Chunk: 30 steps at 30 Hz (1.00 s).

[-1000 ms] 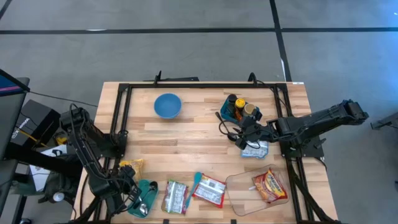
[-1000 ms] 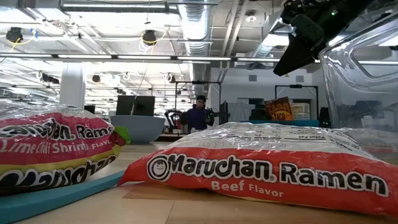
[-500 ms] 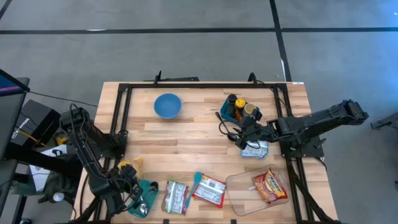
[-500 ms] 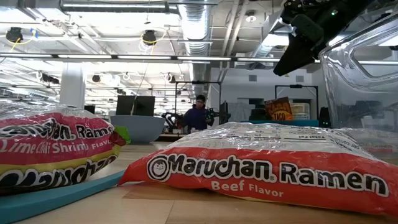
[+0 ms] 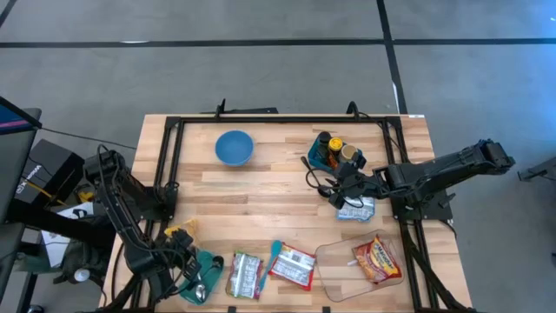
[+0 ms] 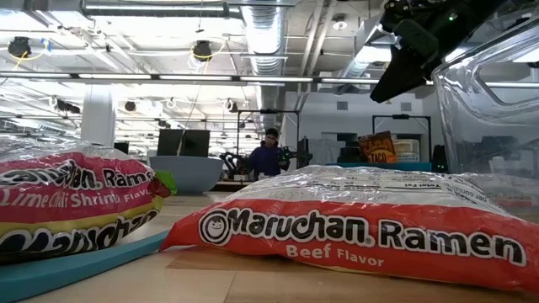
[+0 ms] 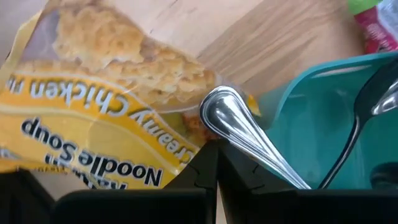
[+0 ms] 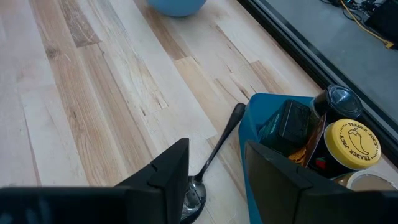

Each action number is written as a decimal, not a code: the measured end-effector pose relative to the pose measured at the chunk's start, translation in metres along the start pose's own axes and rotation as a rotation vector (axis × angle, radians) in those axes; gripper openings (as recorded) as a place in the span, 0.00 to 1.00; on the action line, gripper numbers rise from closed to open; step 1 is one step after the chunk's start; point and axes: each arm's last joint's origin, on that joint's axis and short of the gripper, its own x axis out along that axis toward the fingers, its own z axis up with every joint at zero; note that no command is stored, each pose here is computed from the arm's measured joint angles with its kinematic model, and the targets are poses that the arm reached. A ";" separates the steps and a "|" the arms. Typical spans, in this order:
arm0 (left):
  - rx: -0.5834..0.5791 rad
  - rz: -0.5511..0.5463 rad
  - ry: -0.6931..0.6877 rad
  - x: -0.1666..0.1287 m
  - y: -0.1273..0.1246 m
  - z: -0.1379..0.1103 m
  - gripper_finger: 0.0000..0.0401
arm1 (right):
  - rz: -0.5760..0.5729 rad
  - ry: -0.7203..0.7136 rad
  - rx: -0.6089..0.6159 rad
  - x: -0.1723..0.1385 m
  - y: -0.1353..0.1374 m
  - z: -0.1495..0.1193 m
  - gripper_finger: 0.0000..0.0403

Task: Pick & Place Food Item
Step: Put the silver spoon into the green bin

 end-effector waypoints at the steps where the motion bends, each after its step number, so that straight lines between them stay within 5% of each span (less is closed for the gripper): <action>1: 0.006 -0.004 -0.007 0.000 0.000 0.000 0.00 | 0.000 0.000 0.000 0.000 0.000 0.000 0.37; 30: 0.205 0.008 -0.100 0.014 -0.017 0.035 0.00 | 0.000 0.000 0.000 0.000 0.000 0.000 0.37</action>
